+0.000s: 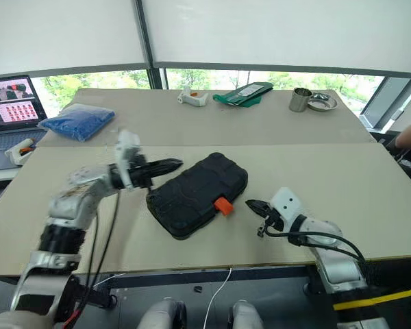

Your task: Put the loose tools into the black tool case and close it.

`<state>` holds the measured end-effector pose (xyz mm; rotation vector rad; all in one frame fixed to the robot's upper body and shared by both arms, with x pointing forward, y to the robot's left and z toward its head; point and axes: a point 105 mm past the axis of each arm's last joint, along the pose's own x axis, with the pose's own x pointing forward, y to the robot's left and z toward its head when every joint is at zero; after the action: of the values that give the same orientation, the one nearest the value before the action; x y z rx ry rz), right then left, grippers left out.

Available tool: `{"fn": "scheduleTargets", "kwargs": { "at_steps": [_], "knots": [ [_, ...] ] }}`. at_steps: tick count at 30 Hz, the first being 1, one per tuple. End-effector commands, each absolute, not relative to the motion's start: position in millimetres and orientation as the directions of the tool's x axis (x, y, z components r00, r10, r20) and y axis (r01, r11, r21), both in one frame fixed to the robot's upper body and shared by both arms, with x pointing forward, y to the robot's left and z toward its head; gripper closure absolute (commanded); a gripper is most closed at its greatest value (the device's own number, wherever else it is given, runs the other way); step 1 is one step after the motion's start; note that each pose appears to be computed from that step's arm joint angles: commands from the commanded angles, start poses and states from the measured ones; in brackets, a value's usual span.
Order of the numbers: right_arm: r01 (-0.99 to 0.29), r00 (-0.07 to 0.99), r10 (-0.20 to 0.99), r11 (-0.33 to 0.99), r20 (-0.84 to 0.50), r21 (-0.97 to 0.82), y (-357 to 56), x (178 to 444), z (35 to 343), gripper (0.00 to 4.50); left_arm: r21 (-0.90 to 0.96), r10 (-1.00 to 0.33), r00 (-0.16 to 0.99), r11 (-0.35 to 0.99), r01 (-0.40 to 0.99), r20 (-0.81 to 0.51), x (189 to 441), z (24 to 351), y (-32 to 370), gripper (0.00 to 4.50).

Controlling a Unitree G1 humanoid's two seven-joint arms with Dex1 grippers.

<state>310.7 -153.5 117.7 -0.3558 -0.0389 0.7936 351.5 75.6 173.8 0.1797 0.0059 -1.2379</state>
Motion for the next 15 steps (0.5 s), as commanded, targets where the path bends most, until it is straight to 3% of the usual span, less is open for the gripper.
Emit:
{"fn": "scheduleTargets", "kwargs": {
  "at_steps": [1, 6, 15],
  "knots": [
    [-0.699, 0.675, 0.738, 0.641, 0.004, -0.316, -144, 302, 146, 4.49, 0.170, -0.901, 0.312, 0.272, 0.947, -0.301, 354, 135, 64, 4.40],
    [-0.744, 0.630, 0.776, 0.603, -0.004, -0.288, -126, 296, 147, 4.49, 0.152, -0.811, 0.292, 0.250, 0.956, -0.507, 352, 93, 69, 4.40],
    [-0.802, 0.568, 0.817, 0.520, -0.104, -0.293, -101, 299, 122, 4.49, 0.143, -0.809, 0.319, 0.286, 0.947, -0.494, 353, 96, 75, 4.40]
  ]
}}
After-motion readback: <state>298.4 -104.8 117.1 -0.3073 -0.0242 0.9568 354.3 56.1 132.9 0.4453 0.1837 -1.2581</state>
